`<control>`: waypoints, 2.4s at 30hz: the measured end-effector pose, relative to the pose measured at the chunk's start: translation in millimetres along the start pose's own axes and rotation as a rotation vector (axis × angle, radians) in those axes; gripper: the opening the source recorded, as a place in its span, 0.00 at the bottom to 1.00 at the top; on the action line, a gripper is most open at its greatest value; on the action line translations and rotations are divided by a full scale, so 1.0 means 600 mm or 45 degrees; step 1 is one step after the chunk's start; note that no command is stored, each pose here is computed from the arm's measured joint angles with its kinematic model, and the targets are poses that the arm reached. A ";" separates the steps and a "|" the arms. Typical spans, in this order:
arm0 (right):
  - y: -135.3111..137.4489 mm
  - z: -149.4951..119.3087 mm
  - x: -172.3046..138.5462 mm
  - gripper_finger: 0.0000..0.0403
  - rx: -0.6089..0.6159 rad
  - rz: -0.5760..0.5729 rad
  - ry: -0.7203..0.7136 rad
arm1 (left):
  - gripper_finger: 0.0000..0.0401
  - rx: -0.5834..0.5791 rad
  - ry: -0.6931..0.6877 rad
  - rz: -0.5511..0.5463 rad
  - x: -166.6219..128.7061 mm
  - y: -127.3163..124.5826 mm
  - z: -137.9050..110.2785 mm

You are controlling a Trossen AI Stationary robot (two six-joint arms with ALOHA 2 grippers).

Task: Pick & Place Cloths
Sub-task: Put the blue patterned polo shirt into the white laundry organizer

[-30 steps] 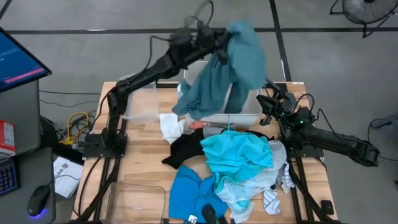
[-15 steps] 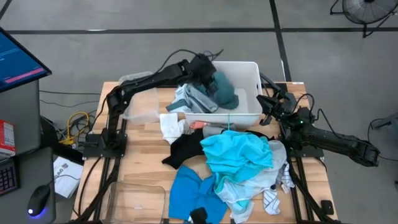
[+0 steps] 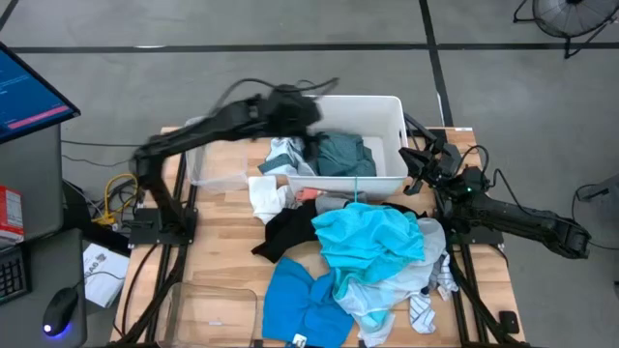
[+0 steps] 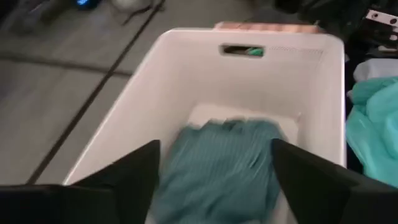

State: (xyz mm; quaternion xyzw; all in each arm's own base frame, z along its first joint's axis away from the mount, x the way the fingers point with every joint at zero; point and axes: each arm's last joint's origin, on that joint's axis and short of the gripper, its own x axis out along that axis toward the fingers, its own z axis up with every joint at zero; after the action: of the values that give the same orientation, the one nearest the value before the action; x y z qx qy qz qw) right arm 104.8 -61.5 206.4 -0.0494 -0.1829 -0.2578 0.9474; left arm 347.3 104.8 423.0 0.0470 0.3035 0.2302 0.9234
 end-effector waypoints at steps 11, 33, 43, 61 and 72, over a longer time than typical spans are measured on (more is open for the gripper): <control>0.000 0.000 0.000 0.09 0.000 0.000 0.000 | 0.79 -0.234 0.242 0.011 -0.146 -0.013 -0.126; 0.000 0.000 0.000 0.09 0.000 0.000 0.001 | 0.71 -0.264 0.032 0.286 -0.014 -0.065 -0.318; 0.000 0.000 0.000 0.09 0.000 0.000 0.002 | 0.04 -0.441 -0.268 0.322 -0.058 -0.036 -0.248; 0.000 -0.001 0.000 0.09 0.000 0.000 0.004 | 0.00 -0.619 -1.114 0.088 0.036 0.010 -0.024; 0.000 -0.002 0.000 0.09 0.000 0.000 0.019 | 0.01 -0.580 -0.790 -0.106 0.190 -0.036 -0.050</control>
State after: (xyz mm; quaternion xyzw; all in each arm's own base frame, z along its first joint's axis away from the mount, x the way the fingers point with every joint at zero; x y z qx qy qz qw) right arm 105.3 -61.8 205.1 -0.0474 -0.1758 -0.2580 0.9488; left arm 419.2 135.9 332.5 -0.1044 -0.0475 0.2288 0.9667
